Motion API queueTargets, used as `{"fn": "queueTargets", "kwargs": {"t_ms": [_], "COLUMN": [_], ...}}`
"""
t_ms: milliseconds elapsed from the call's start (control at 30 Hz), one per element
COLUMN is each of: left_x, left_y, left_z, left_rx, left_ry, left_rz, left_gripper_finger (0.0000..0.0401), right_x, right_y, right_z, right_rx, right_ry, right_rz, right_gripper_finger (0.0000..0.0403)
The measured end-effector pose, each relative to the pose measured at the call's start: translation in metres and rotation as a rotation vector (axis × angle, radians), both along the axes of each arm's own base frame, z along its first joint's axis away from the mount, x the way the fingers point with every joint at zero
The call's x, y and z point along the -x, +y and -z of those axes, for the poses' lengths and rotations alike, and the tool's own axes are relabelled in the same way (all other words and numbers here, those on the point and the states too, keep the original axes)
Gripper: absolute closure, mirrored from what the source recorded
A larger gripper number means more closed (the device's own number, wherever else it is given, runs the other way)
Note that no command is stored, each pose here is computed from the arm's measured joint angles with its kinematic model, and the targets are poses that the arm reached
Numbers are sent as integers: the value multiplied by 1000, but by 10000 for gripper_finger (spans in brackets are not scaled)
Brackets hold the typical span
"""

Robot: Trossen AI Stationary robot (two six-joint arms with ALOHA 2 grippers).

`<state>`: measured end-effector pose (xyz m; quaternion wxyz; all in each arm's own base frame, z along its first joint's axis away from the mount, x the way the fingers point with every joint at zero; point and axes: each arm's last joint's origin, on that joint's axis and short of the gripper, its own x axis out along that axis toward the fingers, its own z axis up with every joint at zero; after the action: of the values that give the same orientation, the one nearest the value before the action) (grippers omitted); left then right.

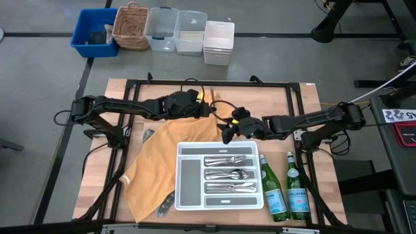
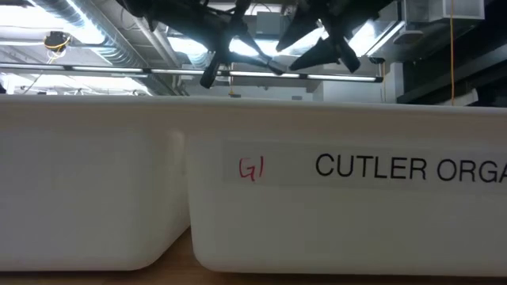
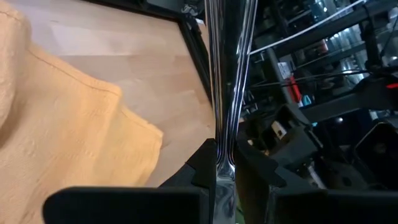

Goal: Sort silverware
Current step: Put the silver table knife into the white silverware tray

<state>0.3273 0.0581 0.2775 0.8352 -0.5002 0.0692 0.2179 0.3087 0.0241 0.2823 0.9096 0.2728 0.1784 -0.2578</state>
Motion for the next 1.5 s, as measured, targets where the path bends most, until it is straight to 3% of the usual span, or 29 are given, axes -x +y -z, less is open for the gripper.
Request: {"fn": "queueTargets", "kwargs": {"t_ms": [633,833,1100,1267,1500], "left_x": [-2,-3,-3,-4,-4], "left_y": [-9,-14,-21,-26,-31], "left_z": [0,-1,-1,-1,1], "left_rx": [-4,-12,-31,-62,-157], "left_ry": [-5,-10,-5,6,44], "left_rz": [28,43,73,108,273], "left_gripper_finger": [366,366,366,366,359], "right_x": [-18,-22,-22,-22,-21], "right_y": [-1,-2,1,2,5], "right_z": [20,24,28,28,29], "right_rx": [0,-26,-63,-86,-130], "right_ry": [15,25,59,57,78], "right_rz": [3,-31,-125,-156,-233], "right_gripper_finger": [193,253,390,387,398]}}
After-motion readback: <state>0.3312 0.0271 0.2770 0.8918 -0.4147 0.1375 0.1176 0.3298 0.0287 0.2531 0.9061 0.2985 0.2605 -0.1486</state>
